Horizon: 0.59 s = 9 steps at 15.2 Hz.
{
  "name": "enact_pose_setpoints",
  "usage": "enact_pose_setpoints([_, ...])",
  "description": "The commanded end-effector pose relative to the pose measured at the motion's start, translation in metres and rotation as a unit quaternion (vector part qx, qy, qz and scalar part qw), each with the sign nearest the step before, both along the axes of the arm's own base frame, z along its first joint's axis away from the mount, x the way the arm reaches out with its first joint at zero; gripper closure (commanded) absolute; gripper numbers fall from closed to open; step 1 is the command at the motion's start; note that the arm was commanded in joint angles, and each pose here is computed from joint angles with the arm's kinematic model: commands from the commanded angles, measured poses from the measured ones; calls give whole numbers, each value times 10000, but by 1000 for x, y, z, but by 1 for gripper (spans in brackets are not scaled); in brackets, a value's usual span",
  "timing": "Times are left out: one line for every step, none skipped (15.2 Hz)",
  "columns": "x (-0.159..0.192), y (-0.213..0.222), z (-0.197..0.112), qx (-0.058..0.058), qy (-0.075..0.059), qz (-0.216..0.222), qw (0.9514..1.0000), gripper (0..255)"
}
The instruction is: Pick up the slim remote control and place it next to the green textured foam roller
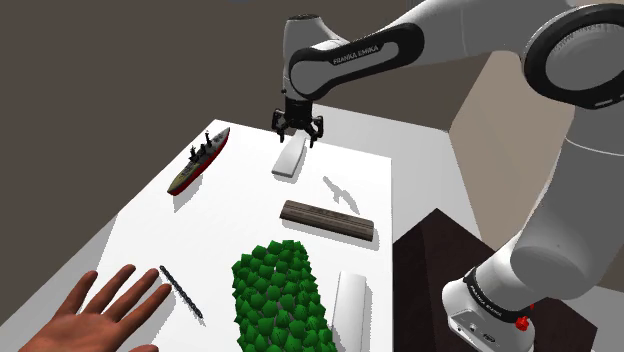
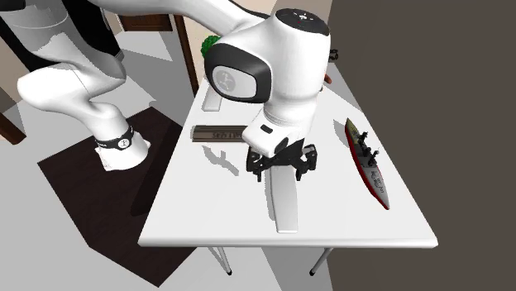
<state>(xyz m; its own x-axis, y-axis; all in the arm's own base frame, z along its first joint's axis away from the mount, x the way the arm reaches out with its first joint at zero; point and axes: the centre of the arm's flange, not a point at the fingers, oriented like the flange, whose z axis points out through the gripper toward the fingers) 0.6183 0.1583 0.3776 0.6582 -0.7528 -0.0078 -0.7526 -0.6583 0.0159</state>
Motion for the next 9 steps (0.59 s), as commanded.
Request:
enact_pose_setpoints([18,1,-10,26,-31,-210,9998,0])
enact_pose_setpoints([18,1,-15,26,-31,-210,9998,0])
enact_pose_setpoints([18,1,-21,26,-31,-210,9998,0])
enact_pose_setpoints([18,1,-26,26,-31,-210,9998,0])
enact_pose_setpoints([18,1,-31,26,-31,-210,9998,0])
enact_pose_setpoints([18,1,-37,26,-31,-210,9998,0])
enact_pose_setpoints([18,1,-42,26,-31,-210,9998,0])
enact_pose_setpoints([18,1,-47,26,-31,-210,9998,0])
enact_pose_setpoints([18,1,-50,26,-31,-210,9998,0])
